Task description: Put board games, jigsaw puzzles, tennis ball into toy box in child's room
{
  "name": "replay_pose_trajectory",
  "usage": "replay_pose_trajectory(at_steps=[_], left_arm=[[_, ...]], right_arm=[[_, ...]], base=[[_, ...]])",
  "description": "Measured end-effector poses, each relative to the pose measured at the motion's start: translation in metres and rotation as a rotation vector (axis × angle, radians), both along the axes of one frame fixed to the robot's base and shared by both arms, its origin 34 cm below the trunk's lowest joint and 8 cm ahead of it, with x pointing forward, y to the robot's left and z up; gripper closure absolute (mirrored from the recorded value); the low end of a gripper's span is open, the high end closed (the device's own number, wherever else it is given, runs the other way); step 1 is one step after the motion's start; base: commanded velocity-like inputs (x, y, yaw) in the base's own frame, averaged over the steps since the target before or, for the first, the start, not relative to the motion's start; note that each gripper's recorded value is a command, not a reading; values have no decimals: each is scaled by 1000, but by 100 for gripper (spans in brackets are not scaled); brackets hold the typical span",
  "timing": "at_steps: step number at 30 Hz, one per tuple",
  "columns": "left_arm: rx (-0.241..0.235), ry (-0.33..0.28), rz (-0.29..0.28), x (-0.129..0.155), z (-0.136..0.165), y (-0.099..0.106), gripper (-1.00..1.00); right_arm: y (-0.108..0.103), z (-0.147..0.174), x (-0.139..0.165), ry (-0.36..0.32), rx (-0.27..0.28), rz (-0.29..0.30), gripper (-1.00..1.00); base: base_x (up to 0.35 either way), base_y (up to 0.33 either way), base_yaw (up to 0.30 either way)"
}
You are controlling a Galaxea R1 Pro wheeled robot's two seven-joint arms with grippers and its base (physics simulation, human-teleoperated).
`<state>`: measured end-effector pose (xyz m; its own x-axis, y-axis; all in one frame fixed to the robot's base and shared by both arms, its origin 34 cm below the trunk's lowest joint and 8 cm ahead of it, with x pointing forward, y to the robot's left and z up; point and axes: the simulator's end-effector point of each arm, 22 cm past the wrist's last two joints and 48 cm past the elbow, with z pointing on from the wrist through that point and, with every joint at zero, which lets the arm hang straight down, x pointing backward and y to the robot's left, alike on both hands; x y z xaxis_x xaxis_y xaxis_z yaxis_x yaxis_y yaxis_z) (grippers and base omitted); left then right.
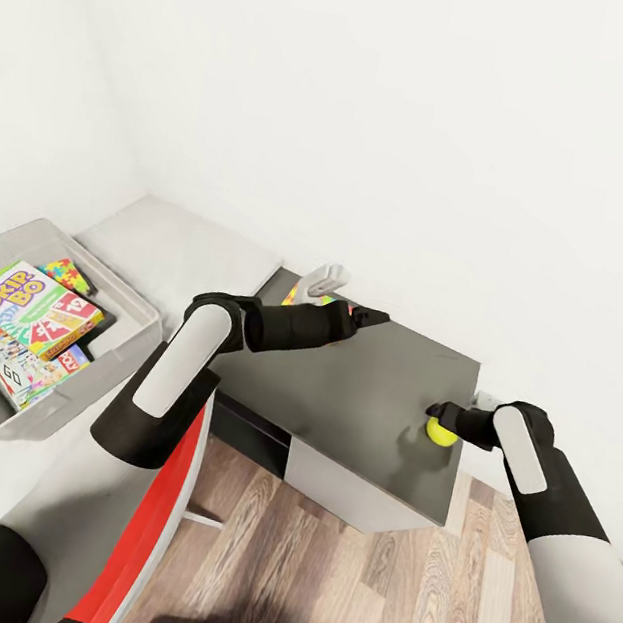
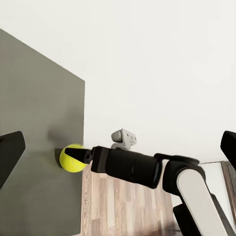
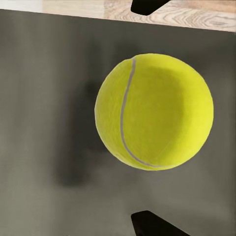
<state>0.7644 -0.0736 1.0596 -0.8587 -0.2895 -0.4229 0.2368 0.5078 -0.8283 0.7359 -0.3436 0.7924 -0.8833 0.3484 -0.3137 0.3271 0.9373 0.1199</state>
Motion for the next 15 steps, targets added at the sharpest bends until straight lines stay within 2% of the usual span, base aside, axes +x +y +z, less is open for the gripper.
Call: replay_pose_trajectory(at_steps=[15], left_arm=[[-1, 0, 0, 0, 0, 0, -100]], right_arm=[[6, -3, -3, 9, -5, 21, -100]], base=[[0, 0, 0]])
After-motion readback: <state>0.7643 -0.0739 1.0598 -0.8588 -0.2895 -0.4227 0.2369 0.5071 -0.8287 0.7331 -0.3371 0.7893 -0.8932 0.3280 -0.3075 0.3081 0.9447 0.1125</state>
